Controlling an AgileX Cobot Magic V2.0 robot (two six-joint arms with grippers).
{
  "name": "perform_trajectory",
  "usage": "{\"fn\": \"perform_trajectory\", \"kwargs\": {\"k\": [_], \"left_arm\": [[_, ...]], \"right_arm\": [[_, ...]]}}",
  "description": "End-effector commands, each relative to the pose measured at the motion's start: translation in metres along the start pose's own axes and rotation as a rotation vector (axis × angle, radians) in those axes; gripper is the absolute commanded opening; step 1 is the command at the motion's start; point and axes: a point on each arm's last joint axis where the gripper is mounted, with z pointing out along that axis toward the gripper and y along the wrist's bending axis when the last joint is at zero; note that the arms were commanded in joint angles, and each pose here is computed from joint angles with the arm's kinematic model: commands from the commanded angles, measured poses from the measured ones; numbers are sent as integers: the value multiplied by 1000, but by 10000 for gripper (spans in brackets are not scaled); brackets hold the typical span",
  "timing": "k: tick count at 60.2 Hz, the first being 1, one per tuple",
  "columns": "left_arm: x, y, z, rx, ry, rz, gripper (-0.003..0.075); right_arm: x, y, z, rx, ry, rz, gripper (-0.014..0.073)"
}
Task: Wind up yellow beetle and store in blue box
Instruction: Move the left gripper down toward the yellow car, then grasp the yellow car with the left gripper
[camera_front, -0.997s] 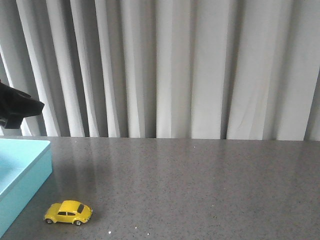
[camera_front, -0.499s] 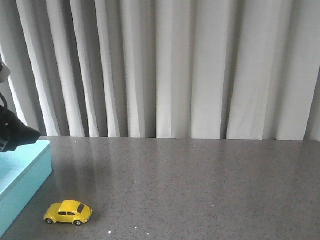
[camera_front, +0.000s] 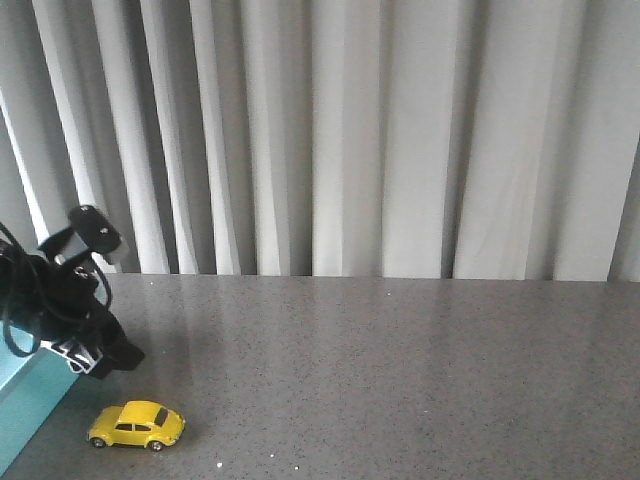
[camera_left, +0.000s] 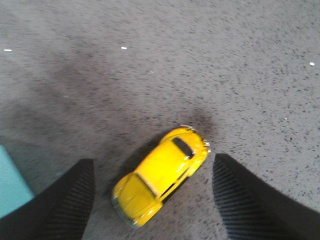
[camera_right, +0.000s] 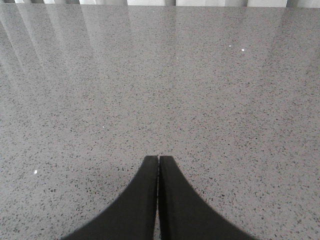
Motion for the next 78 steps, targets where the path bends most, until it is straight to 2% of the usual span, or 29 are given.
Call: {"fn": "perform_trajectory", "kwargs": {"k": [1,13,40,57,65,78], "left_arm": [[-15,-4,-2,-19,-58,21,478],[-5,3,30,8,17,21,478],[6,13,65,7,59,79,478],[19,16,93,49,113,61,459],[19,16,94,51,113,57,358],[14,16,84,28,89,64,-8]], "right_arm": [[-13,-2,-3,18,-89,-12,-7],[-13,-2,-3,18,-90,-12,-7],[-13,-2,-3,18,-89,-12,-7],[-13,-2,-3,18,-89,-12,-7],[-13,-2,-3,18,-89,-12,-7],[-13,-1,-3,18,-87,-12,-7]]}}
